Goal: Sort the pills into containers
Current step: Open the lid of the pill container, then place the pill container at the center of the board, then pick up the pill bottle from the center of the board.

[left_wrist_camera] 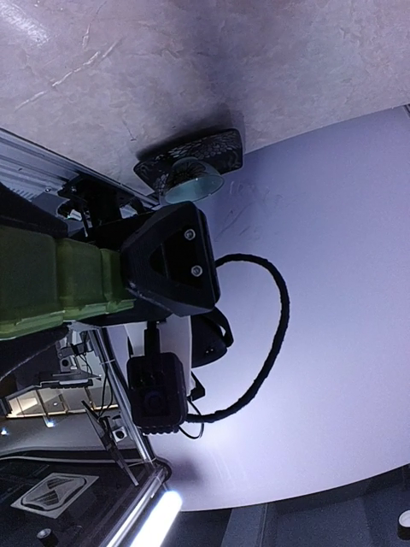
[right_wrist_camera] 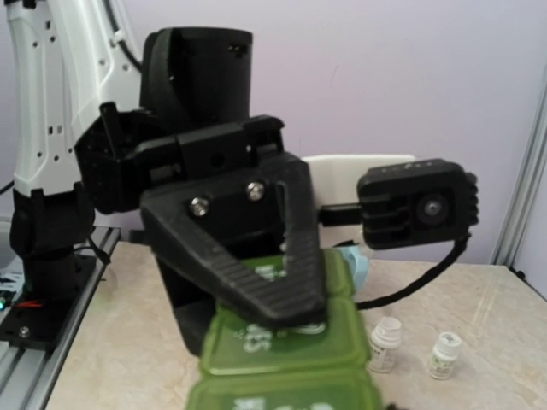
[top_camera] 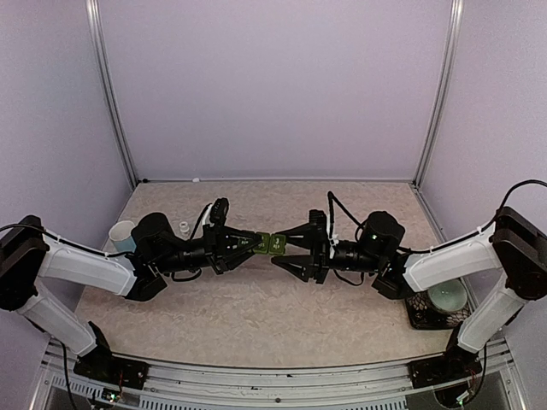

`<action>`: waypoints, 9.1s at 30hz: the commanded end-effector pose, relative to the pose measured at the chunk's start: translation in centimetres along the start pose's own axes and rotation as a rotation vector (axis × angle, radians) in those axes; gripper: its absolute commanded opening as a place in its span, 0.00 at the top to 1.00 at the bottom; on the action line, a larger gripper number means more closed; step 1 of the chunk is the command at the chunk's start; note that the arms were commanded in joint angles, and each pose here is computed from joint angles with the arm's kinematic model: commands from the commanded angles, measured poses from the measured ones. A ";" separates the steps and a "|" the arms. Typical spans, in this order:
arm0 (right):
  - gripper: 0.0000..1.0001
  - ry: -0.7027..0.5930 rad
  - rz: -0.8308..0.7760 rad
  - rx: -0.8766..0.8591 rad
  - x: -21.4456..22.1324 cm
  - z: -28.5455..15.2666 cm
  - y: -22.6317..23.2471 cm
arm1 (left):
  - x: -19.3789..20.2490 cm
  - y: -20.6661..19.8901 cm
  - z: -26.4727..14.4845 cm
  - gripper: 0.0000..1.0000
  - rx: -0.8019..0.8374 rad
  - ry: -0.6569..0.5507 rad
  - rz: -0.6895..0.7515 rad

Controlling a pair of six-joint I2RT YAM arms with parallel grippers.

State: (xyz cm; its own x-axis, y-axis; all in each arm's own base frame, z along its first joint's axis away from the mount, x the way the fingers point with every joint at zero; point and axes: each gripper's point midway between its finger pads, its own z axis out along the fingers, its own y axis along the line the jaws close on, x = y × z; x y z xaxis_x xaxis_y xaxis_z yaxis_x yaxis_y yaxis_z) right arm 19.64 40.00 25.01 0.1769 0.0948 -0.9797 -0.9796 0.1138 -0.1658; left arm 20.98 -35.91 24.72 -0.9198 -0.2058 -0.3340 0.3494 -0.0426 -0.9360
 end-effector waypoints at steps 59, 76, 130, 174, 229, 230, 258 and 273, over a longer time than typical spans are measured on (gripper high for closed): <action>0.84 -0.073 0.024 -0.010 -0.5 0.3 -0.4 | 0.0 -1.1 0.2 0.80 0.041 -0.005 0.004; 0.07 0.040 0.058 0.083 0.3 -0.7 -1.6 | 0.0 0.7 -0.2 0.80 -0.012 -0.013 0.010; 0.00 0.303 0.127 0.429 3.1 -1.0 -9.0 | 1.7 3.9 -0.4 0.80 -0.075 0.020 0.019; 0.00 0.264 0.292 0.737 0.0 -10.6 -9.4 | -3.6 24.8 3.3 0.60 -0.616 -0.078 -0.049; 0.00 0.281 0.350 0.621 2.0 -9.3 -7.7 | -23.4 23.4 -19.9 0.20 -1.518 -0.408 0.340; 0.00 0.283 0.351 0.619 2.1 -9.2 -7.7 | -23.4 23.5 -20.2 0.20 -1.533 -0.407 0.344; 0.00 0.305 0.362 0.595 2.7 -8.3 -7.9 | -22.1 26.4 -21.6 0.61 -1.585 -0.365 0.308; 0.00 0.267 0.309 0.522 2.6 -8.5 -6.3 | -21.9 22.9 -17.1 0.86 -1.397 -0.329 0.380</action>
State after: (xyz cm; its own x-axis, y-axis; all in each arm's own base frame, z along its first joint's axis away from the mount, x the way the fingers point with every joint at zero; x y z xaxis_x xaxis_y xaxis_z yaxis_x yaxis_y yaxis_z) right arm 26.11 31.32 21.93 -0.2593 -0.0558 -0.9642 -0.7608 0.6268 0.1683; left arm 46.49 -12.76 5.76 -0.6856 -0.2348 -0.6891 -0.1860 0.9716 -0.1460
